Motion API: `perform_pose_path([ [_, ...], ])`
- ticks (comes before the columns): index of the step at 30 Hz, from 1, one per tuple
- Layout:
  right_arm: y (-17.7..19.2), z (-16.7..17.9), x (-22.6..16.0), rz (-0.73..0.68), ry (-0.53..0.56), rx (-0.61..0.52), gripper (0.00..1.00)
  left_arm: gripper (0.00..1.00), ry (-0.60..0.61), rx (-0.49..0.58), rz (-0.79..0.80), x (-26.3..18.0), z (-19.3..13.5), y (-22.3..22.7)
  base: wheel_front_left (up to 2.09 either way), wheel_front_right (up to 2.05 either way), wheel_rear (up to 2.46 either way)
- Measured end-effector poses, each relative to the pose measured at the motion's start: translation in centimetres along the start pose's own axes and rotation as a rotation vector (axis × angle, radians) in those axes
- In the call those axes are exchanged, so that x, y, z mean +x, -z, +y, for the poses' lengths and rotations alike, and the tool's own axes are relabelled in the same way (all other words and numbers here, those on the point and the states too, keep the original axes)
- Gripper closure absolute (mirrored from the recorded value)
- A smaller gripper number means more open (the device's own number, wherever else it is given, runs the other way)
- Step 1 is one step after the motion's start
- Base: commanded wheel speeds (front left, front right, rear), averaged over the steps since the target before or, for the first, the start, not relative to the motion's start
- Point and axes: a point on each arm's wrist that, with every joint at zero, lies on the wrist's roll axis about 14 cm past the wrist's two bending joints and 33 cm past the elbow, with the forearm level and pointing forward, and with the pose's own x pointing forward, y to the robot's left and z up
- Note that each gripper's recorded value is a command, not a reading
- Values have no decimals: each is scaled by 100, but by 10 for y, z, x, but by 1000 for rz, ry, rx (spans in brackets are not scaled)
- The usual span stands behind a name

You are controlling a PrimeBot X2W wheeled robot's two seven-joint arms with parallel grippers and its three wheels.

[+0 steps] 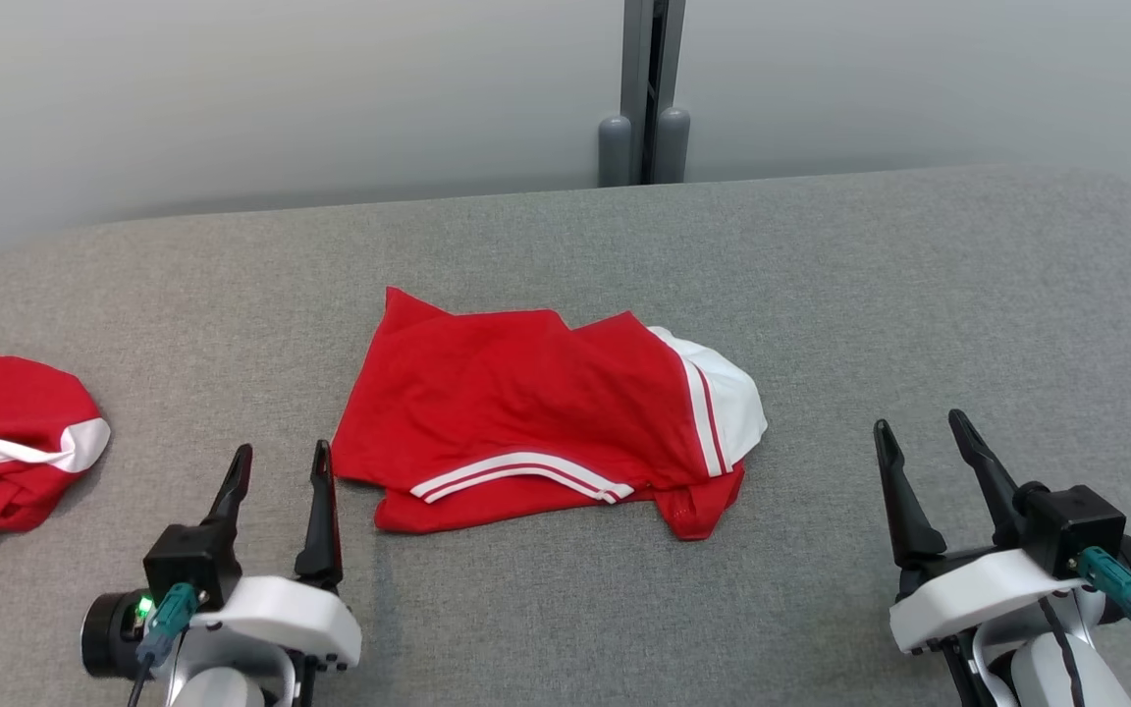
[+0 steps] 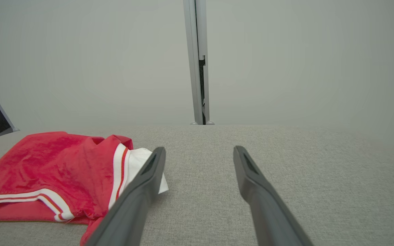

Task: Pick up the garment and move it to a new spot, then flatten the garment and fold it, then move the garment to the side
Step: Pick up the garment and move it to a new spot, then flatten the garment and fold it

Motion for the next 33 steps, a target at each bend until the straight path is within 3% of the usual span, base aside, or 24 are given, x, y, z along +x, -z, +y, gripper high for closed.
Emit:
perform_pose_path([
  [10, 8, -4, -15, 26, 17, -7, 0, 0, -113, 16, 36, -34, 36, 15, 0, 0, 0],
  [24, 14, 5, -13, 43, -9, -9, 0, 0, -93, 6, 46, -36, 30, 19, 0, 0, 0],
  [33, 34, 52, 6, 97, -160, -18, 0, 0, -115, -11, 73, -36, 37, 28, 0, 0, 0],
])
